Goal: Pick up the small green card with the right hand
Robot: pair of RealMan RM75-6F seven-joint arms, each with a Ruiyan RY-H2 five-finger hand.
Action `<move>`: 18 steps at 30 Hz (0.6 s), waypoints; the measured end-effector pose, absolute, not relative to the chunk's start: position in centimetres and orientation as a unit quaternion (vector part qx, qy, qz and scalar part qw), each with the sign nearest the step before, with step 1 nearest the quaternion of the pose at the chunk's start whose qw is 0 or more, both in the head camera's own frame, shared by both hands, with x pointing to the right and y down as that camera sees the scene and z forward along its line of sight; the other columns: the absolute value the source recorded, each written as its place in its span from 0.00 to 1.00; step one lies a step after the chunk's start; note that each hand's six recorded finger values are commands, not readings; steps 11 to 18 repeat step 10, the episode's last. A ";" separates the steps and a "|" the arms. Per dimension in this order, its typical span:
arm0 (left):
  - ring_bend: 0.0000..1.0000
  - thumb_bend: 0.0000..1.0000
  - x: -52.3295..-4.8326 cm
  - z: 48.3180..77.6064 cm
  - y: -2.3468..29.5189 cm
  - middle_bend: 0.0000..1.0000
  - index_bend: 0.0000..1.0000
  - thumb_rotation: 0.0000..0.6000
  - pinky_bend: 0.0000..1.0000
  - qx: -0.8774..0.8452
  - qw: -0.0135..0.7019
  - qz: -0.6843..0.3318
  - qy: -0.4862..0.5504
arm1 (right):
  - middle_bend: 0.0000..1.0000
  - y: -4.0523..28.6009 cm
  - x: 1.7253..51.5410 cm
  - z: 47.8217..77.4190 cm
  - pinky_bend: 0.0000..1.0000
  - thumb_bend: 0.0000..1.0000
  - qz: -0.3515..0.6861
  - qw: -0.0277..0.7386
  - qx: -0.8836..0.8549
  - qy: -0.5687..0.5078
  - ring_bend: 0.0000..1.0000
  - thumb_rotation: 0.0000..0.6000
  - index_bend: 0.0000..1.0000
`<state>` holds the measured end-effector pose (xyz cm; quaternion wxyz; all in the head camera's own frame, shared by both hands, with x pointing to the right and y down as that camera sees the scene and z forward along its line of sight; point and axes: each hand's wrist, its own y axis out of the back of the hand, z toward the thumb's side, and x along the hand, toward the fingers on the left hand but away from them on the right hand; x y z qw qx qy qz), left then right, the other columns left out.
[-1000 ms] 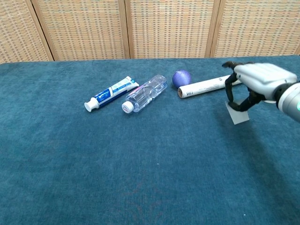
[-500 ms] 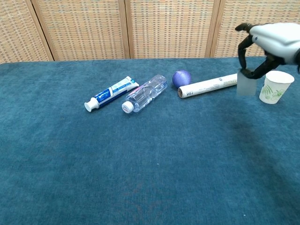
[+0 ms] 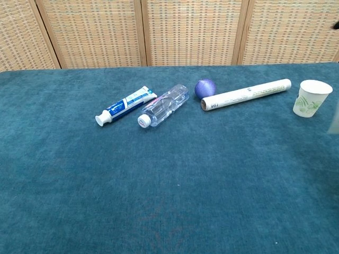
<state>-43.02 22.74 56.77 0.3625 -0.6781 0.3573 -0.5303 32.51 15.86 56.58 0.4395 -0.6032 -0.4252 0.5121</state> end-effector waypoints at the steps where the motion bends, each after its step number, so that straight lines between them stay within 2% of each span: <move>1: 0.00 0.25 -43.0 56.8 22.8 0.00 0.00 1.00 0.00 -0.677 0.364 -0.531 0.358 | 0.00 16.6 33.1 56.2 0.00 0.05 0.510 0.440 -0.603 -0.428 0.00 1.00 0.09; 9: 0.00 0.25 -42.7 56.7 23.0 0.00 0.00 1.00 0.00 -0.668 0.377 -0.531 0.359 | 0.00 22.0 37.0 53.8 0.00 0.05 0.516 0.445 -0.596 -0.425 0.00 1.00 0.09; 18: 0.00 0.25 -42.7 56.7 23.0 0.00 0.00 1.00 0.00 -0.668 0.378 -0.532 0.359 | 0.00 22.3 37.2 53.7 0.00 0.05 0.517 0.446 -0.595 -0.424 0.00 1.00 0.09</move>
